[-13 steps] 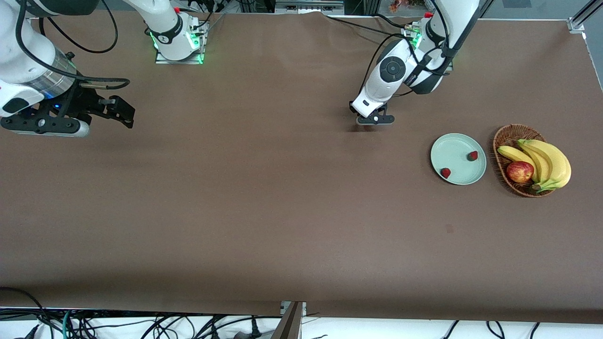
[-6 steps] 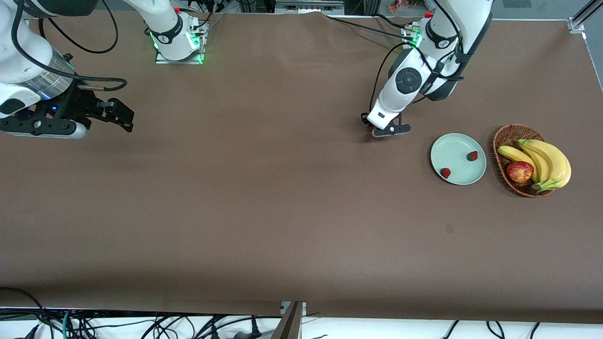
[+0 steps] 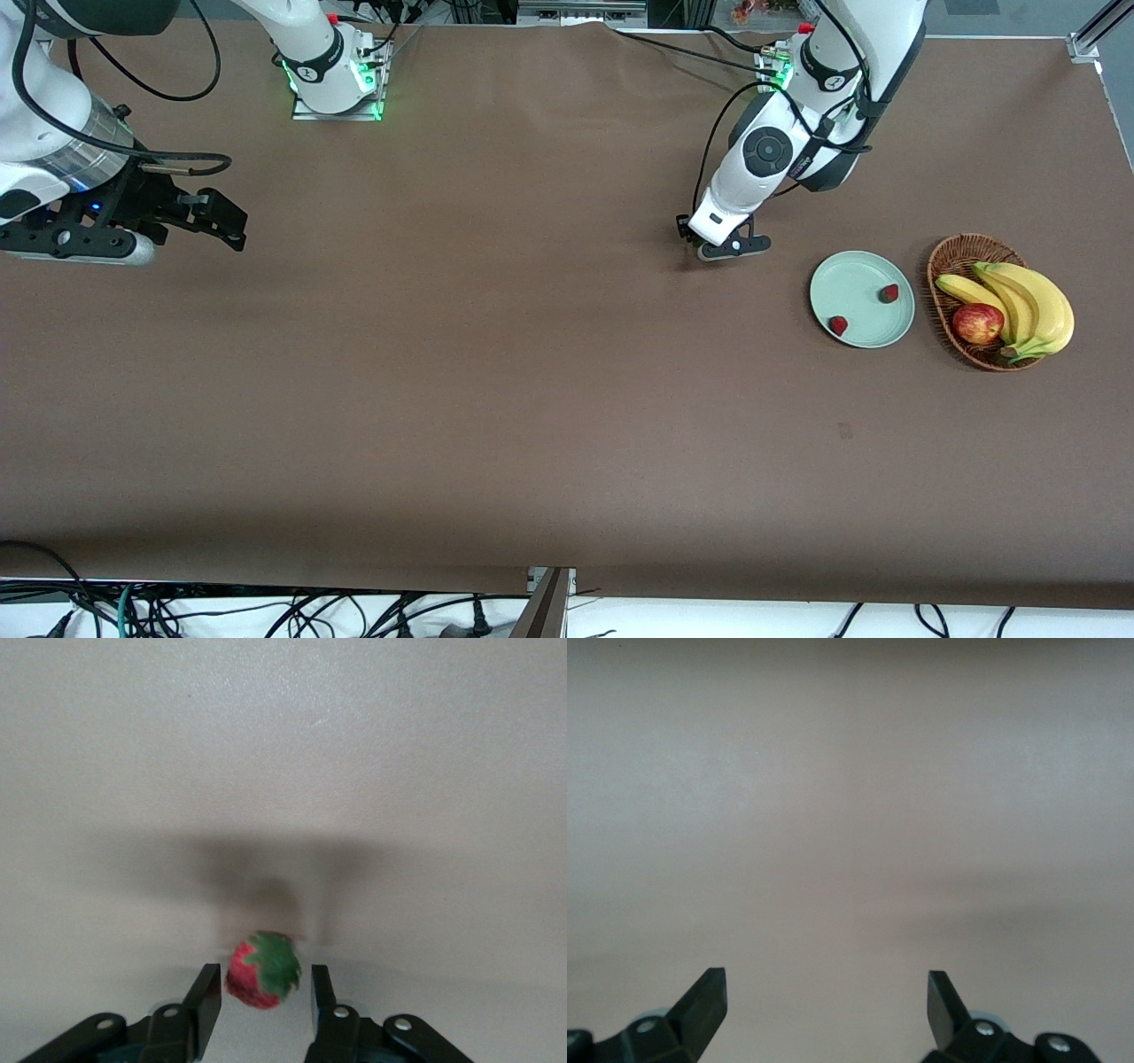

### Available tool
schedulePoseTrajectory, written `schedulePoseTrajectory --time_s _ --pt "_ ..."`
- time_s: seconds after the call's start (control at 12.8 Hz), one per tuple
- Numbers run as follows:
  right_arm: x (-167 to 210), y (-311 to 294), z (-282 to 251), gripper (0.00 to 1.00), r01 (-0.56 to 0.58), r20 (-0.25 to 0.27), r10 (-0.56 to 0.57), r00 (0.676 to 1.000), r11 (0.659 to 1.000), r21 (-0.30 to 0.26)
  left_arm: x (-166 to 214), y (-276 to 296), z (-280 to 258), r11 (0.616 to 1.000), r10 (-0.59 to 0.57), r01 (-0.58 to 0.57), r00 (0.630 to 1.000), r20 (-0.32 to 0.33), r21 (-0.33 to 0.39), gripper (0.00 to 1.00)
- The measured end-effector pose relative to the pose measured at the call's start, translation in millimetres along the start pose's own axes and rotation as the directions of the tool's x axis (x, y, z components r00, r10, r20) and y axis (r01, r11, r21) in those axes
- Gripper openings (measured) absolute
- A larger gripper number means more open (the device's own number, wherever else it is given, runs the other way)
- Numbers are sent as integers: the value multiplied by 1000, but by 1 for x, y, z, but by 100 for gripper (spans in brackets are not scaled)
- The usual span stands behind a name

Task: Collect all strawberries into plate
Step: 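Grasp the last strawberry with the left gripper and lift it, then carry the strawberry over the plate and open the left gripper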

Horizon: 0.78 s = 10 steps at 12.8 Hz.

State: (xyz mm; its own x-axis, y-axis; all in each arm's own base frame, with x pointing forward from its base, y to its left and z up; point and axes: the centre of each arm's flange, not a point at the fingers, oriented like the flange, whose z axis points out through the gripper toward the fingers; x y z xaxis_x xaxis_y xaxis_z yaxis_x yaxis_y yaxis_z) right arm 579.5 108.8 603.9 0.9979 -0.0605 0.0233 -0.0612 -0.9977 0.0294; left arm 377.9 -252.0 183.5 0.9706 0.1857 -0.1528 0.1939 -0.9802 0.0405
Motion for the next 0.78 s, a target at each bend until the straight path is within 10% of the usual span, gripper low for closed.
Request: schedulePoseTrajectory --time_s 0.16,0.78 --pt "0 2 0 100 -3 0 3 1000 1000 0 0 0 -1 1000 -3 3 1000 -1 0 32" --pt "1 2 0 100 -4 0 4 1000 1000 0 22 14 -38 999 -31 31 999 15 31 31"
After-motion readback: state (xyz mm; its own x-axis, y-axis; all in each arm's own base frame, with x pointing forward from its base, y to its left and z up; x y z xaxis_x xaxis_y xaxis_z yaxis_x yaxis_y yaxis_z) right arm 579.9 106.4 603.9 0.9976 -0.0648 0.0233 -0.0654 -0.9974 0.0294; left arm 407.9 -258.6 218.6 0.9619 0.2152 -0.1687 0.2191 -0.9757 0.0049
